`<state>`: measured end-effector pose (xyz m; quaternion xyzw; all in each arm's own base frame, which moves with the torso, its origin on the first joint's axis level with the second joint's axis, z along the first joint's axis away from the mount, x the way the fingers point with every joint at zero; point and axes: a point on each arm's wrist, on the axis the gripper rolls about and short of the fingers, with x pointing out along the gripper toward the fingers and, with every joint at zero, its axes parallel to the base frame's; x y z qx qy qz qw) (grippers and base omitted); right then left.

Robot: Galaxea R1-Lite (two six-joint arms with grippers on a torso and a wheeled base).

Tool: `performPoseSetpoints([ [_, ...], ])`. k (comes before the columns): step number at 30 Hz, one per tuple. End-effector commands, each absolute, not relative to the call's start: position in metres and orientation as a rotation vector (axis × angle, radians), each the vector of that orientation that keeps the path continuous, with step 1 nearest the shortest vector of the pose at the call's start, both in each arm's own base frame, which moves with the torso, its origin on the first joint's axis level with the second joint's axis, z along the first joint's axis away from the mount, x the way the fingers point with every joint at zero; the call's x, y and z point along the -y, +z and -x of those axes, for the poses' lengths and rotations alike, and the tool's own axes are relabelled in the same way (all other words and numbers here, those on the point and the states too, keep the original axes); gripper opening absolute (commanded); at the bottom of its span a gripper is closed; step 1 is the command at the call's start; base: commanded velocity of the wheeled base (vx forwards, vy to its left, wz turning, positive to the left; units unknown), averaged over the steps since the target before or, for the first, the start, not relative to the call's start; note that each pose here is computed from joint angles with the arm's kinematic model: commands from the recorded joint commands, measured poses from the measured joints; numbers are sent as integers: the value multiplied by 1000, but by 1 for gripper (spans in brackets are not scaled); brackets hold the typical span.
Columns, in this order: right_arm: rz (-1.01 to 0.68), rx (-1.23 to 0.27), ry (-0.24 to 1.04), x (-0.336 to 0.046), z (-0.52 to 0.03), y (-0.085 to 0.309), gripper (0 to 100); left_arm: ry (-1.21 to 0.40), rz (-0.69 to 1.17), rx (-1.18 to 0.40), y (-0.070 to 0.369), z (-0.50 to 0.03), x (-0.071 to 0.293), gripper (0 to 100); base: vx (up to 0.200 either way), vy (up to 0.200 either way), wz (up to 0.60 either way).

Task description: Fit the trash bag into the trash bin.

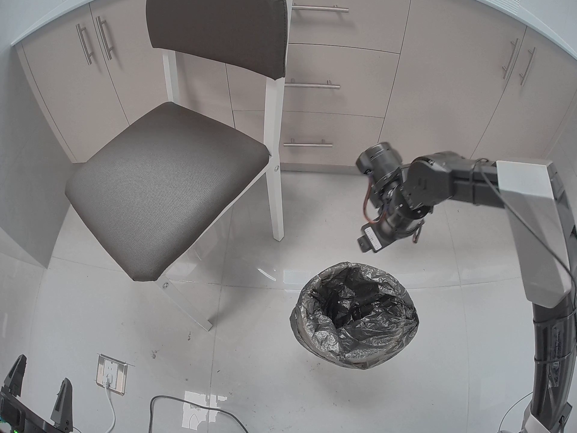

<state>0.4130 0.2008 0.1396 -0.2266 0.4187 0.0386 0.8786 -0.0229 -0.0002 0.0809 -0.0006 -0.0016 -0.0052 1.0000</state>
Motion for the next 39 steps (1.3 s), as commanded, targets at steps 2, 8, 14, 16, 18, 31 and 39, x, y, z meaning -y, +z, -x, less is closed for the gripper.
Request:
performPoseSetpoints([
  [2, 377, -800, -59, -128, -411, 204, 100, -11, 2, 3, 76, 23, 0, 100, 0, 0, 0],
  [8, 275, -741, -268, -32, -400, 253, 100, -11, 2, 2, 76, 23, 0, 100, 0, 0, 0],
  [14, 178, -556, -455, 65, -327, 338, 100, -11, 2, 2, 76, 23, 0, 100, 0, 0, 0],
  [16, 141, -489, -463, 77, -301, 360, 100, -11, 2, 3, 76, 23, 0, 100, 0, 0, 0],
  [18, 116, -398, -481, 80, -265, 386, 100, -11, 2, 2, 76, 23, 0, 100, 0, 0, 0],
  [31, 42, -397, -76, -1, -7, 411, 100, -11, 2, 2, 76, 23, 0, 100, 0, 0, 0],
  [39, 53, -248, 231, -24, 150, 359, 100, -11, 2, 2, 76, 23, 0, 100, 0, 0, 0],
])
